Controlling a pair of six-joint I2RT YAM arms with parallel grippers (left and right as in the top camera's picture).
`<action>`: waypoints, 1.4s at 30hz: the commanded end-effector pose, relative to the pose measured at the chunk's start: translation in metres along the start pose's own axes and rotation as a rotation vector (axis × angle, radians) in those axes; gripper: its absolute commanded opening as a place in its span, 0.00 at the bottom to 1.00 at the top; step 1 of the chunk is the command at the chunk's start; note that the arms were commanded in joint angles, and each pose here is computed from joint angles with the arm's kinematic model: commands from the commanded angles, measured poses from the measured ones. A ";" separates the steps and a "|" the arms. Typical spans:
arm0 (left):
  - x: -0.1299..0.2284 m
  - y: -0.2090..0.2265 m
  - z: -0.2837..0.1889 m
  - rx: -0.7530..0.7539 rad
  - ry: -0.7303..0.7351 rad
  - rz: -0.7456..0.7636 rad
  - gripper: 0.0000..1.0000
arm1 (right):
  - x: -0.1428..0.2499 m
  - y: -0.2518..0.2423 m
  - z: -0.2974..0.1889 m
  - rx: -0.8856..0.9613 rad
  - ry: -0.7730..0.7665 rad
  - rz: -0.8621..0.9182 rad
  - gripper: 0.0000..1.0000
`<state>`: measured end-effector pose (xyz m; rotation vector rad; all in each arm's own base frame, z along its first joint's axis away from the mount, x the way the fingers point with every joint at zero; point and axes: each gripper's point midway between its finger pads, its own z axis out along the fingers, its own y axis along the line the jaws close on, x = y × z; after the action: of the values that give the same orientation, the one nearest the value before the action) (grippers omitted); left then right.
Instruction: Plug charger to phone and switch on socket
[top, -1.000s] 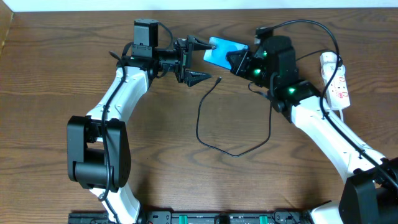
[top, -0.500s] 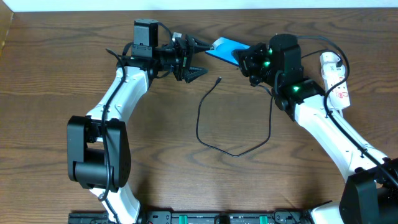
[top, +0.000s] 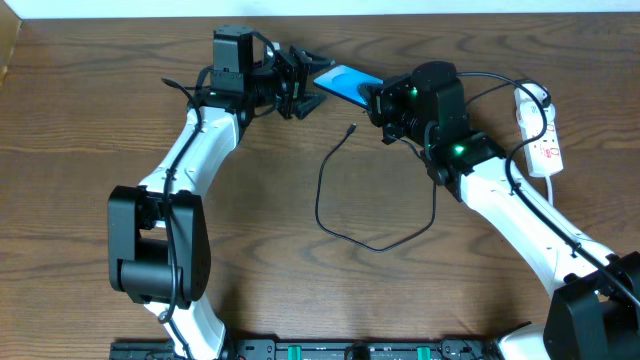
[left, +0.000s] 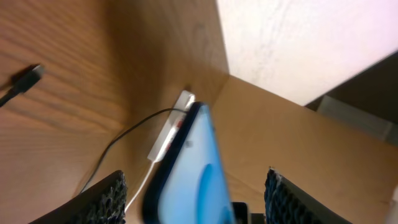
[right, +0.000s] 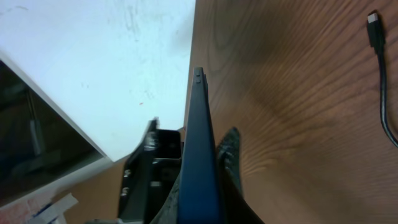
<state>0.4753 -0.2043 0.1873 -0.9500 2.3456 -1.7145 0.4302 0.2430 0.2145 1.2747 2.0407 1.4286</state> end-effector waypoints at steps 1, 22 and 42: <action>0.001 -0.022 -0.004 0.051 -0.017 -0.001 0.68 | 0.003 0.012 -0.001 -0.032 -0.009 0.014 0.01; 0.040 -0.053 0.007 0.145 0.134 -0.015 0.52 | 0.004 0.021 -0.001 -0.067 -0.003 0.024 0.01; 0.043 -0.066 0.005 0.184 0.154 -0.051 0.34 | 0.012 0.036 -0.002 -0.132 0.005 -0.034 0.01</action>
<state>0.4762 -0.2384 0.2387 -0.9282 2.2221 -2.0056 0.4466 0.2390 0.2405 1.2609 1.8880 1.4912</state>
